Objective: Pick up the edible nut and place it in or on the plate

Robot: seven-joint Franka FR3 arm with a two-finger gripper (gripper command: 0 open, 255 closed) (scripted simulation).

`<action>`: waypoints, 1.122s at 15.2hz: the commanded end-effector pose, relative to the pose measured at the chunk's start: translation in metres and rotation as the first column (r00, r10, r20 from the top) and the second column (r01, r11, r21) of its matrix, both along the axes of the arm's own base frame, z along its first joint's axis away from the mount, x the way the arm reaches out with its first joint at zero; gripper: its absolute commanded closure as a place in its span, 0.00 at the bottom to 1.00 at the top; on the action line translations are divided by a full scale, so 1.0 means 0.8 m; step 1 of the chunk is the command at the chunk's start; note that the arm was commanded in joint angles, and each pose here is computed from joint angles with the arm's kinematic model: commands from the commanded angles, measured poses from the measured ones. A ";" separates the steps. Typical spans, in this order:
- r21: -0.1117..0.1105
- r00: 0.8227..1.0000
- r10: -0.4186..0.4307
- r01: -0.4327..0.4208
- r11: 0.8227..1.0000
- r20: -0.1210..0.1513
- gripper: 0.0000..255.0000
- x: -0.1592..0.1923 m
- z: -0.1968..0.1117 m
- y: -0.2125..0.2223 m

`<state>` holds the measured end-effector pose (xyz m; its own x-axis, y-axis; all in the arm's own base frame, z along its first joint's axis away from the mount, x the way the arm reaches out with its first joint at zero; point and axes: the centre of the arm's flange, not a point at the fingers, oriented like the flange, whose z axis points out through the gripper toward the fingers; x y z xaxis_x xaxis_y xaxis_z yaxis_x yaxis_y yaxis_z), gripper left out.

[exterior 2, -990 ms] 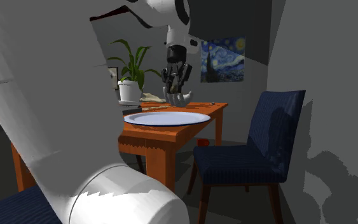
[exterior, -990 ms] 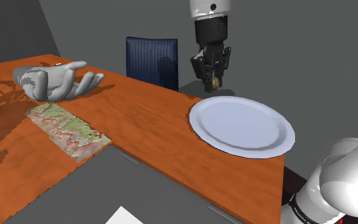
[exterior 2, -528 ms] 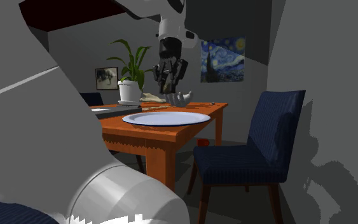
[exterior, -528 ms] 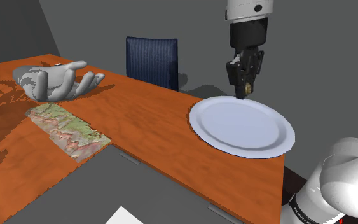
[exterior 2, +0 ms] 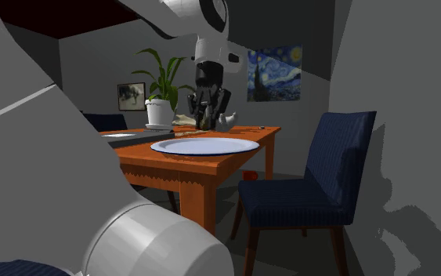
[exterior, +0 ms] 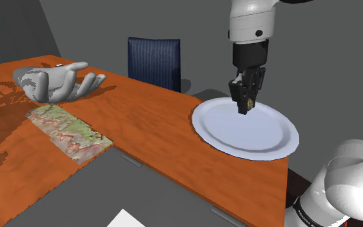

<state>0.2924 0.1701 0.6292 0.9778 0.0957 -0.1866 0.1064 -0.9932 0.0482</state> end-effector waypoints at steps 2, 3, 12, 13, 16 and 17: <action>0.000 1.000 0.000 0.000 1.000 0.000 1.00 0.000 -0.019 0.000; 0.000 1.000 0.000 0.000 1.000 0.000 1.00 0.000 -0.026 0.000; 0.000 1.000 0.000 0.000 1.000 0.000 1.00 0.000 -0.038 0.000; 0.000 1.000 0.000 0.000 1.000 0.000 0.00 0.000 -0.038 0.000; 0.000 1.000 0.000 0.000 1.000 0.000 0.00 0.000 -0.038 0.000; 0.000 1.000 0.000 0.000 1.000 0.000 0.00 0.000 -0.038 0.000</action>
<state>0.2925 0.1704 0.5992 0.9778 0.0957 -0.1863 0.1063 -0.9932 0.0481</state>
